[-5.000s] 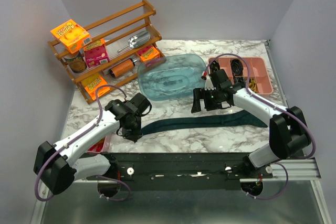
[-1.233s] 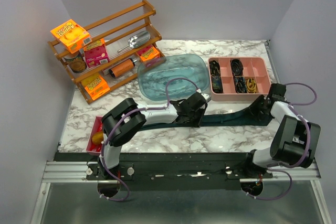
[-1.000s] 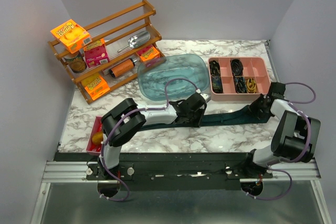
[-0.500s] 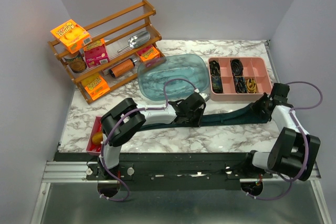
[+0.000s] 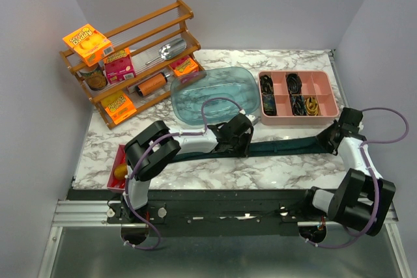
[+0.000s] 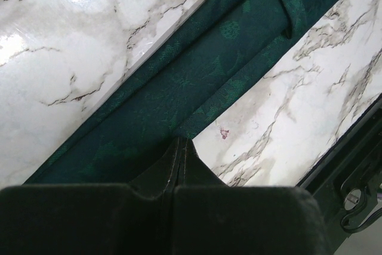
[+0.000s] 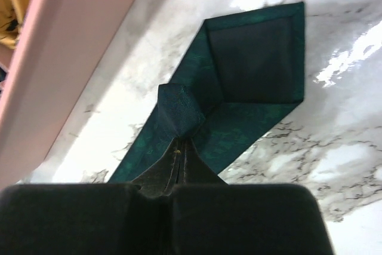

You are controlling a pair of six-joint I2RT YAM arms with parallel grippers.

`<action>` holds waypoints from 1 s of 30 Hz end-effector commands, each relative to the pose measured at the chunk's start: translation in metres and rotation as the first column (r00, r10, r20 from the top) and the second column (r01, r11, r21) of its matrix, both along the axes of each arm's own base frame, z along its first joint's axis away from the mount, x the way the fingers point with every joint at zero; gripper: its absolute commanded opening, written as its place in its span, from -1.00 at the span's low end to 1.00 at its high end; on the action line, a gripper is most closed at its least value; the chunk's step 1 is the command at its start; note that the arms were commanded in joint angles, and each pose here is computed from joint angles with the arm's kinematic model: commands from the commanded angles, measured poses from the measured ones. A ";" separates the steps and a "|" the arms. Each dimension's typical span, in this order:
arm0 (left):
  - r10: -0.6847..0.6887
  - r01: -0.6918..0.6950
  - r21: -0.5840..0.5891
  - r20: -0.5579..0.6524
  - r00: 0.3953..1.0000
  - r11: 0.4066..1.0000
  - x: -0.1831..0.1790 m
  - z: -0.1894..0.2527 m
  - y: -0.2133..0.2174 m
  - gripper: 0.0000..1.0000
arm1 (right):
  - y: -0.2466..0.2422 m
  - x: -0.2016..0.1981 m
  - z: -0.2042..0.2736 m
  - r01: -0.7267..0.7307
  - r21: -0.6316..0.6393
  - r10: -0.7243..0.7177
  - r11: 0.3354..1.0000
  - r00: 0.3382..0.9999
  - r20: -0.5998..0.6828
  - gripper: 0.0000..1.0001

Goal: Roll the ties
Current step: Flatten out the tie at the center of the board.

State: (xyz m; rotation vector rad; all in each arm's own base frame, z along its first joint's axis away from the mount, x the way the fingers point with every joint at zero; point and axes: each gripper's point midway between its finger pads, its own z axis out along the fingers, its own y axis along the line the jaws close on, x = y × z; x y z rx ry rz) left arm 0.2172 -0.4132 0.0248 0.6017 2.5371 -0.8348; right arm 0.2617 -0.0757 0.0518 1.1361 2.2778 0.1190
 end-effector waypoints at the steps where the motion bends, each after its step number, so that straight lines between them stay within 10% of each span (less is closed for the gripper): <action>1: 0.013 -0.003 0.153 -0.067 0.998 0.988 -0.014 -0.043 0.036 -1.00 | -0.015 -0.015 -0.012 0.056 -0.049 -0.059 0.997 0.997 -0.059 -0.99; 10: 0.003 0.006 0.145 -0.065 0.998 0.989 -0.014 -0.040 0.035 -1.00 | -0.016 -0.018 -0.021 0.040 -0.042 -0.044 0.998 0.994 -0.101 -0.86; 21: -0.011 0.017 0.129 -0.048 0.999 0.992 -0.013 -0.031 0.033 -1.00 | -0.005 -0.015 0.003 0.000 -0.017 -0.001 1.000 1.000 -0.027 0.99; 30: -0.100 0.100 -0.023 0.036 0.994 0.995 -0.011 0.041 0.012 -0.73 | 0.019 -0.008 0.054 -0.112 0.000 0.110 0.994 0.983 0.149 0.99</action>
